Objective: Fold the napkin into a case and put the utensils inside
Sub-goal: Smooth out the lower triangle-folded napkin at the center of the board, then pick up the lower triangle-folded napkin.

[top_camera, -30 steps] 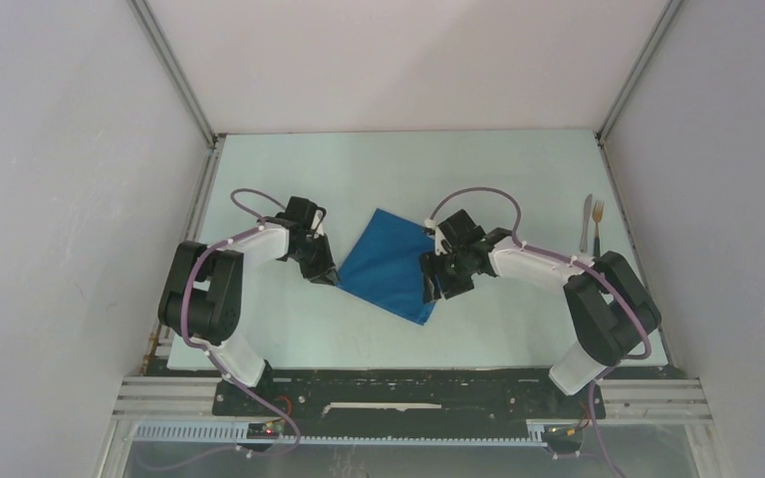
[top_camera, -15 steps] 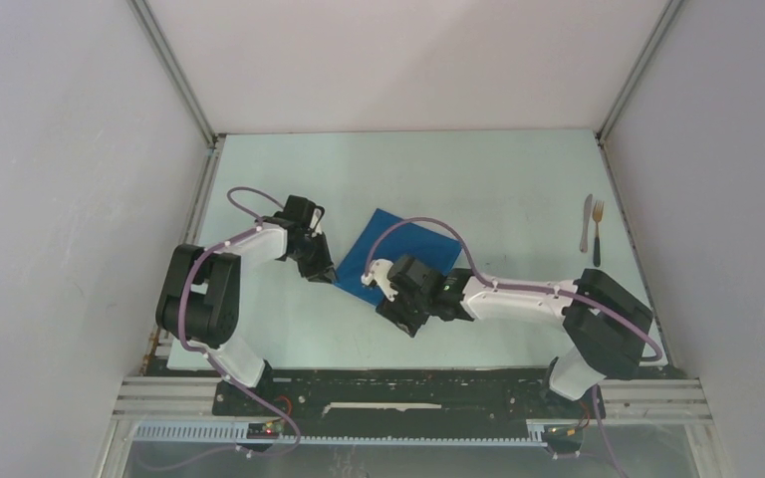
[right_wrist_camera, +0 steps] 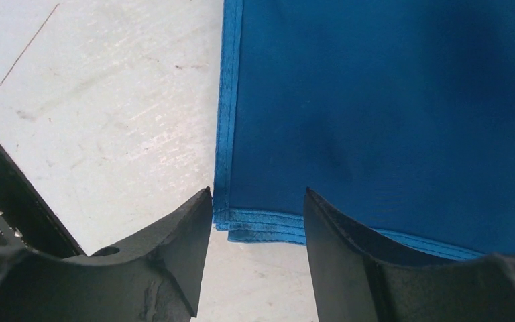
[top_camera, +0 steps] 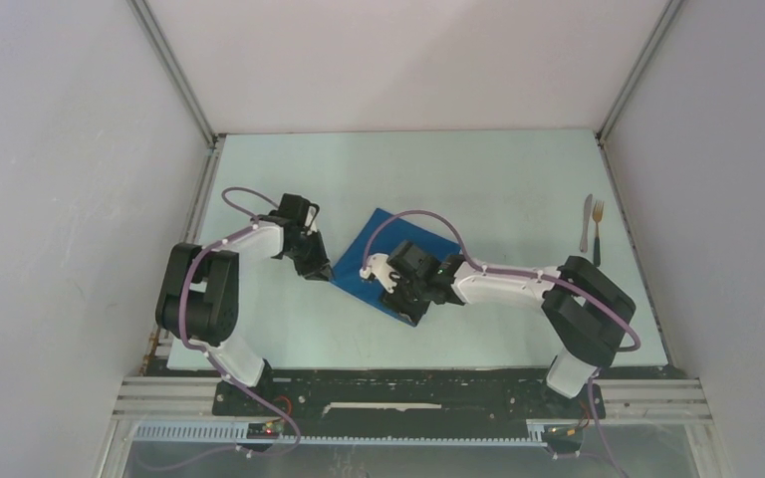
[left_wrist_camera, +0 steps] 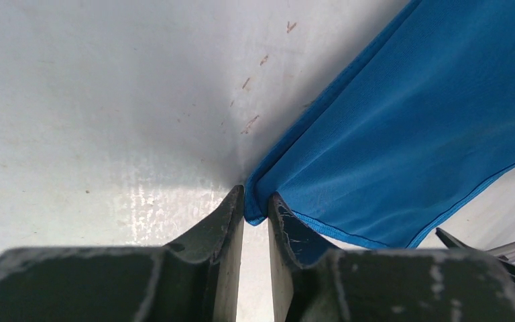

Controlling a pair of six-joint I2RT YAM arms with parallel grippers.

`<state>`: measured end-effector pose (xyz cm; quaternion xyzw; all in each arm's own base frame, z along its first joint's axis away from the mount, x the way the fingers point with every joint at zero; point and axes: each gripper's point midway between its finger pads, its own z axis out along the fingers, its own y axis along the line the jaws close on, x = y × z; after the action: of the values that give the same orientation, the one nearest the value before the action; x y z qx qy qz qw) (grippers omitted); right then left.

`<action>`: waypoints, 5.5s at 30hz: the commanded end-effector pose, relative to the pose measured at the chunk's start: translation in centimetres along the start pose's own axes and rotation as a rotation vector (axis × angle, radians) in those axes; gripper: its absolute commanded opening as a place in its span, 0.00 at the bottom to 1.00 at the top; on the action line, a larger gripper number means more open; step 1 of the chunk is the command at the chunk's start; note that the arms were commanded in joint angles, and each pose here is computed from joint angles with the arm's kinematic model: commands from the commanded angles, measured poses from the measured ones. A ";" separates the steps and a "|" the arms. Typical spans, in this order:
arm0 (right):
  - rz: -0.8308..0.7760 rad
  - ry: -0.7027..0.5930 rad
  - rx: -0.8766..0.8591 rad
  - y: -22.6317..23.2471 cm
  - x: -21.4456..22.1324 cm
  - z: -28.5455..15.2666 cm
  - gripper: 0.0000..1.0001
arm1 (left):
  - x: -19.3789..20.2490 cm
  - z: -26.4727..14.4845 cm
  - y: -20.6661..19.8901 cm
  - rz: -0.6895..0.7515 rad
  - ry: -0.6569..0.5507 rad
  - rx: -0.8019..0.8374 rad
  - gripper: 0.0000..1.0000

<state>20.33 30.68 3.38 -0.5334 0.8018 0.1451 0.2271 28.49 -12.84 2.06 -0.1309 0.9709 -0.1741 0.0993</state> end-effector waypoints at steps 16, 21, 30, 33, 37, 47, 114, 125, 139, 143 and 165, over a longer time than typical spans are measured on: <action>-0.016 0.024 -0.053 1.9 -0.9 0.7 0.65 | -2.2 -0.5 -0.2 -0.026 -0.037 0.018 0.21; -0.004 0.067 -0.043 1.7 0.2 1.7 0.61 | -2.2 -0.5 -0.2 -0.028 -0.037 0.017 0.21; 0.001 0.158 0.060 0.9 2.3 3.2 0.32 | -2.1 -0.4 -0.1 -0.027 -0.036 0.017 0.20; -0.024 0.140 0.130 0.1 1.8 2.9 0.17 | -2.1 -0.5 -0.1 -0.030 -0.038 0.018 0.20; -0.024 0.088 0.134 0.2 0.5 2.2 0.00 | -2.5 -0.9 -0.2 -0.030 -0.048 0.024 0.20; 0.217 -0.105 -0.112 0.8 -2.4 -1.0 0.00 | -3.8 -4.7 -1.9 -0.025 -0.131 0.096 0.43; 0.369 0.060 -0.126 2.0 -1.5 0.1 0.00 | 3.4 -4.0 -1.4 -0.176 -0.183 0.339 0.87; 0.510 -0.037 -0.278 1.0 -2.8 -2.1 0.00 | 3.2 -2.3 -3.1 -0.306 -0.154 0.484 0.88; 0.558 -0.079 -0.302 -0.2 -3.1 -2.8 0.00 | 1.5 -0.9 -2.6 -0.363 -0.200 0.457 0.63; 0.570 -0.090 -0.308 -0.4 -3.1 -2.9 0.00 | 1.3 -1.0 -2.0 -0.366 -0.228 0.424 0.55; 0.560 -0.083 -0.334 0.5 -2.9 -2.9 0.00 | 0.0 -2.3 -1.5 -0.368 -0.294 0.408 0.24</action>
<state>20.54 31.16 5.73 -0.3096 0.8836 0.3353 0.1050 27.15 -14.24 3.68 -0.3055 0.8580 -0.3600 0.2023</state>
